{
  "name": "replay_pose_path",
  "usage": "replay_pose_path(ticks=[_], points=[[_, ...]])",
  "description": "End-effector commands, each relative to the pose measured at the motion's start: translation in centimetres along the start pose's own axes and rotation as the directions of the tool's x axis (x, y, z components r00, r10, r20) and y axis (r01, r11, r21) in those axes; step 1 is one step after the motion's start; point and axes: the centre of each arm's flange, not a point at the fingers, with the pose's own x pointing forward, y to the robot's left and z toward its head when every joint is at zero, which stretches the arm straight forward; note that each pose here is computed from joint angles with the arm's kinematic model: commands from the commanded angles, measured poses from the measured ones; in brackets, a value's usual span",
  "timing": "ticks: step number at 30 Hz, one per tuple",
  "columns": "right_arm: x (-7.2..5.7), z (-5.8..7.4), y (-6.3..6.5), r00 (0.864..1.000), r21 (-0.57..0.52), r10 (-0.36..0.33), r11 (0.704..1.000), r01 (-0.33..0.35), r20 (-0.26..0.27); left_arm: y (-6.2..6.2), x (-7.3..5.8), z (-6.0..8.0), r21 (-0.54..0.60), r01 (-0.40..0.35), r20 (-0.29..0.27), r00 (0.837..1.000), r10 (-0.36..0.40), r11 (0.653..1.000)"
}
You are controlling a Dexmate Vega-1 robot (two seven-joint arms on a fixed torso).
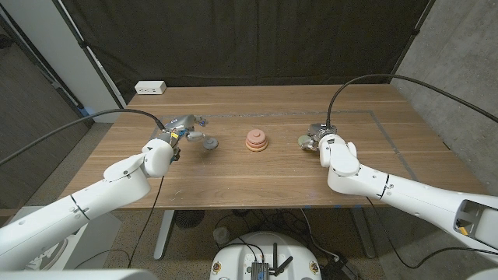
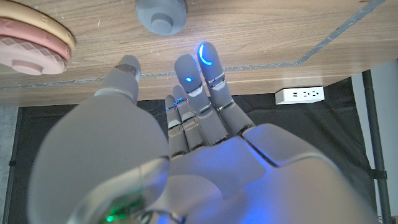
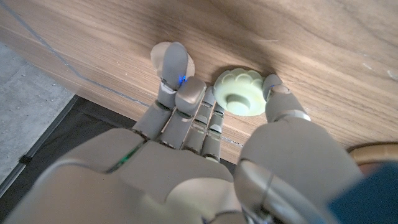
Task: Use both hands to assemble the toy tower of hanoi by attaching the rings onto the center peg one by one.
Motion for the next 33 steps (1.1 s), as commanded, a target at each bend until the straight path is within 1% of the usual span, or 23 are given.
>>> replay_pose_path(ticks=[1,7,20,28,33], points=[[-0.4,-0.3,-0.8,1.0,0.019,-0.007,1.0,0.007,0.014,0.0,0.1,0.0,-0.01,-0.011,0.002,1.0,0.011,1.0],[-0.9,-0.3,-1.4,0.999,0.027,-0.026,0.999,0.025,0.023,0.2,0.1,0.0,-0.01,-0.013,0.006,1.0,0.013,1.0],[-2.0,0.2,-2.7,0.998,0.011,-0.049,0.999,0.048,0.046,0.0,-0.1,0.1,-0.007,-0.011,0.007,1.0,0.011,1.0],[-3.1,0.3,-4.1,0.996,0.019,-0.062,0.998,0.061,0.062,0.2,0.0,0.3,-0.018,-0.009,0.014,1.0,0.009,1.0],[-3.2,0.4,-4.6,0.996,0.017,-0.061,0.998,0.06,0.069,0.3,0.1,0.4,-0.018,-0.006,0.02,1.0,0.006,1.0]])
